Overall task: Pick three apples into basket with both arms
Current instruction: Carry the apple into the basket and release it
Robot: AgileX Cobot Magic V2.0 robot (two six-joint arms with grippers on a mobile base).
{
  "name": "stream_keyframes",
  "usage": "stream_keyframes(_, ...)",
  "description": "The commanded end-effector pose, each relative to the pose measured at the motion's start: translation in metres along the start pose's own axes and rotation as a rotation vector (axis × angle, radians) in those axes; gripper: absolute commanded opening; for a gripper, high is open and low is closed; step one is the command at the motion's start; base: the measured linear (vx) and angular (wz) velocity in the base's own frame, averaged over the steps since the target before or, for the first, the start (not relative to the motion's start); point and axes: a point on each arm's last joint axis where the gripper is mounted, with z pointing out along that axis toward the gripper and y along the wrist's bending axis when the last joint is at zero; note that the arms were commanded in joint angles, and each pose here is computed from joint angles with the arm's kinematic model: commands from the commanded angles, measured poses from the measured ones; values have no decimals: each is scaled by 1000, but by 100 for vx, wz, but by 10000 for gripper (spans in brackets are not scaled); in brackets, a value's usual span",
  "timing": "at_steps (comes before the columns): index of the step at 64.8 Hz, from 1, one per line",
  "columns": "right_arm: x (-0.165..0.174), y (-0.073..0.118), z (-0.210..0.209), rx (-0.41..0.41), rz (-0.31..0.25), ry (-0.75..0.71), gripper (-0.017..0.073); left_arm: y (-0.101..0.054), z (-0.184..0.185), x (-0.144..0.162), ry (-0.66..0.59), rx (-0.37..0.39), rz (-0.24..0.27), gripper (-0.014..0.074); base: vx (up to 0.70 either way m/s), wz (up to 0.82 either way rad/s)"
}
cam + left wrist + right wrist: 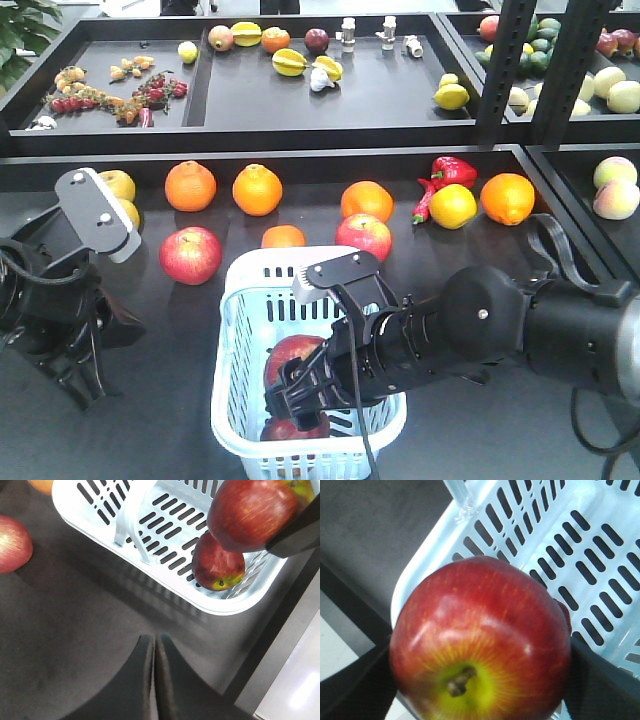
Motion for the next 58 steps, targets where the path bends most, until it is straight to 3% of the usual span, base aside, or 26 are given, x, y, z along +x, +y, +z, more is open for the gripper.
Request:
stream_keyframes(1,-13,3,-10,4,-18,-83,522,1,-13,-9,-90,-33,-8,-6,0,0)
stream_keyframes(10,-11,2,-6,7,-12,-69,638,1,-13,-9,-90,-33,-8,-6,0,0)
stream_keyframes(17,-11,2,-5,7,-11,-68,678,1,-13,-9,-90,-33,-8,-6,0,0)
stream_keyframes(38,-12,9,-18,-30,3,-62,633,1,-13,-9,-89,-33,-8,-6,0,0)
stream_keyframes(58,-25,40,-93,-130,-30,-182,575,1,-13,-9,-89,-33,-8,-6,0,0)
